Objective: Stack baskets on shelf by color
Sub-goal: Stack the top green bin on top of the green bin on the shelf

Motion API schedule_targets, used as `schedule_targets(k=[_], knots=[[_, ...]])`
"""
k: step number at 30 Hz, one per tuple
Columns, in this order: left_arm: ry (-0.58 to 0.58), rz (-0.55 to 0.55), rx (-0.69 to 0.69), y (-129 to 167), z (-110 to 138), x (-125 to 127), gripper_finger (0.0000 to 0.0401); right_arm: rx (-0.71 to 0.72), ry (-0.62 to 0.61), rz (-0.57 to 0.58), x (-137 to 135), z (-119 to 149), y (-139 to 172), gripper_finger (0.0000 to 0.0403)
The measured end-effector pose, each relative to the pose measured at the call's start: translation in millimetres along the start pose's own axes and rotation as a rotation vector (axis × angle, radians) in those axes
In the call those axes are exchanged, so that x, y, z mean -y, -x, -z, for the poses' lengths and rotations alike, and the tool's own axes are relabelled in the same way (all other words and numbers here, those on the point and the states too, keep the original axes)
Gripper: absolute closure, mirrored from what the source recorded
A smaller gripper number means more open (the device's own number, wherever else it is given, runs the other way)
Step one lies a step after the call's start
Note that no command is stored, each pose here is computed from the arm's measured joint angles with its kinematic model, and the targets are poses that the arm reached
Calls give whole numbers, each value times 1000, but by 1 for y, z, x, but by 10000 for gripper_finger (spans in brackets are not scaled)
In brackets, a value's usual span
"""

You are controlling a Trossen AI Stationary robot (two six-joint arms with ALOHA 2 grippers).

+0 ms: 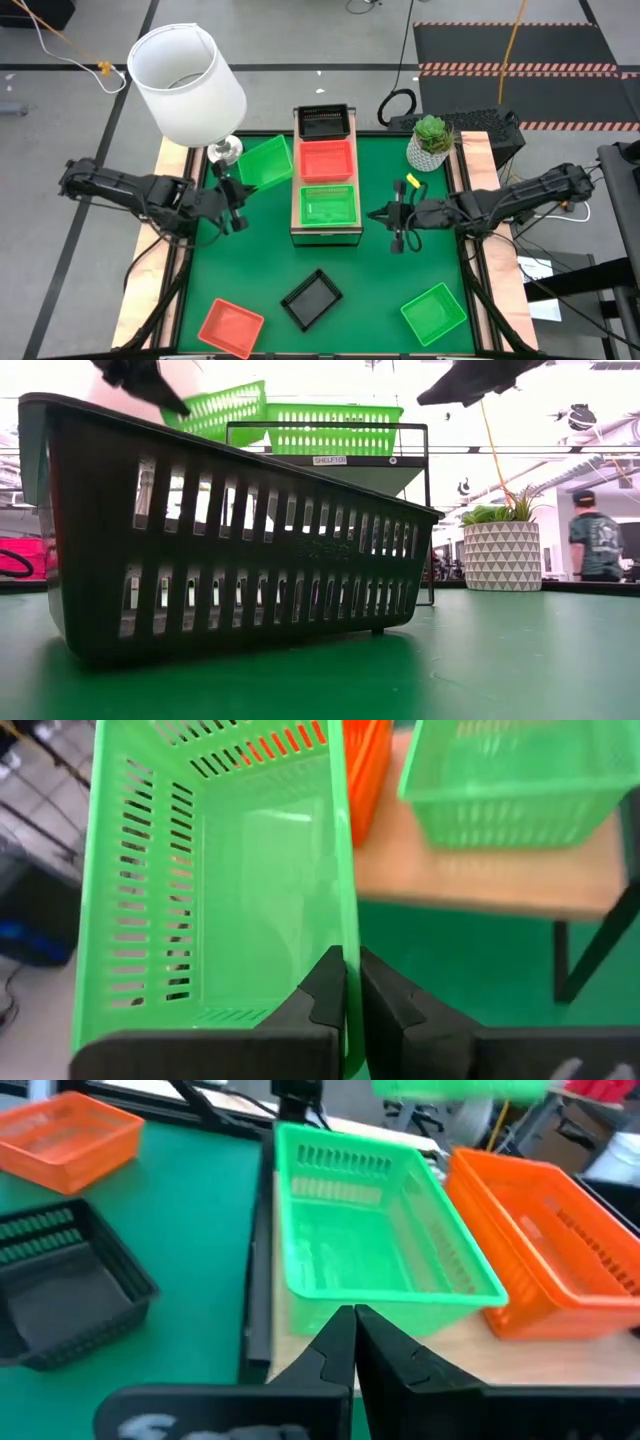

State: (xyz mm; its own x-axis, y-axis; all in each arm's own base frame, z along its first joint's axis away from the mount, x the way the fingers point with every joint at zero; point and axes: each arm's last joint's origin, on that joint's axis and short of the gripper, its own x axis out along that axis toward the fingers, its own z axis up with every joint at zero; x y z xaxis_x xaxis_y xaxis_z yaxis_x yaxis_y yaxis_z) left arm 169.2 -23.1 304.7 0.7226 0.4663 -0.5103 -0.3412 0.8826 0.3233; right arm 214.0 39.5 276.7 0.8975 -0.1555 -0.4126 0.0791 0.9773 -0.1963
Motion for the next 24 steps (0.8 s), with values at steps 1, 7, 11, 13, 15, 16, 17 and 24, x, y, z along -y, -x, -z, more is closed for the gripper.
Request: schedule_targets(k=[1, 7, 11, 13, 15, 16, 17, 24], knots=[[-1, -2, 17, 3, -3, 0, 387, -5, -3, 8, 2, 1, -1, 399], [-76, -6, 140, 9, -25, 6, 390, -13, -27, -1, 7, 8, -11, 399], [-133, 17, 195, 4, -45, 15, 390, -28, -36, -13, 10, 12, -22, 399], [-170, 50, 187, 0, -53, 21, 394, -38, -40, -24, 11, 14, -26, 399], [-191, 66, 184, -4, -63, 27, 393, -50, -41, -40, 11, 16, -29, 399], [-205, 70, 178, -6, -67, 30, 390, -54, -41, -38, 11, 16, -31, 399], [-213, 77, 179, -7, -72, 33, 386, -56, -42, -36, 12, 17, -31, 399], [-279, 159, 181, -14, -99, 54, 394, -60, -40, -43, 11, 17, -31, 399]])
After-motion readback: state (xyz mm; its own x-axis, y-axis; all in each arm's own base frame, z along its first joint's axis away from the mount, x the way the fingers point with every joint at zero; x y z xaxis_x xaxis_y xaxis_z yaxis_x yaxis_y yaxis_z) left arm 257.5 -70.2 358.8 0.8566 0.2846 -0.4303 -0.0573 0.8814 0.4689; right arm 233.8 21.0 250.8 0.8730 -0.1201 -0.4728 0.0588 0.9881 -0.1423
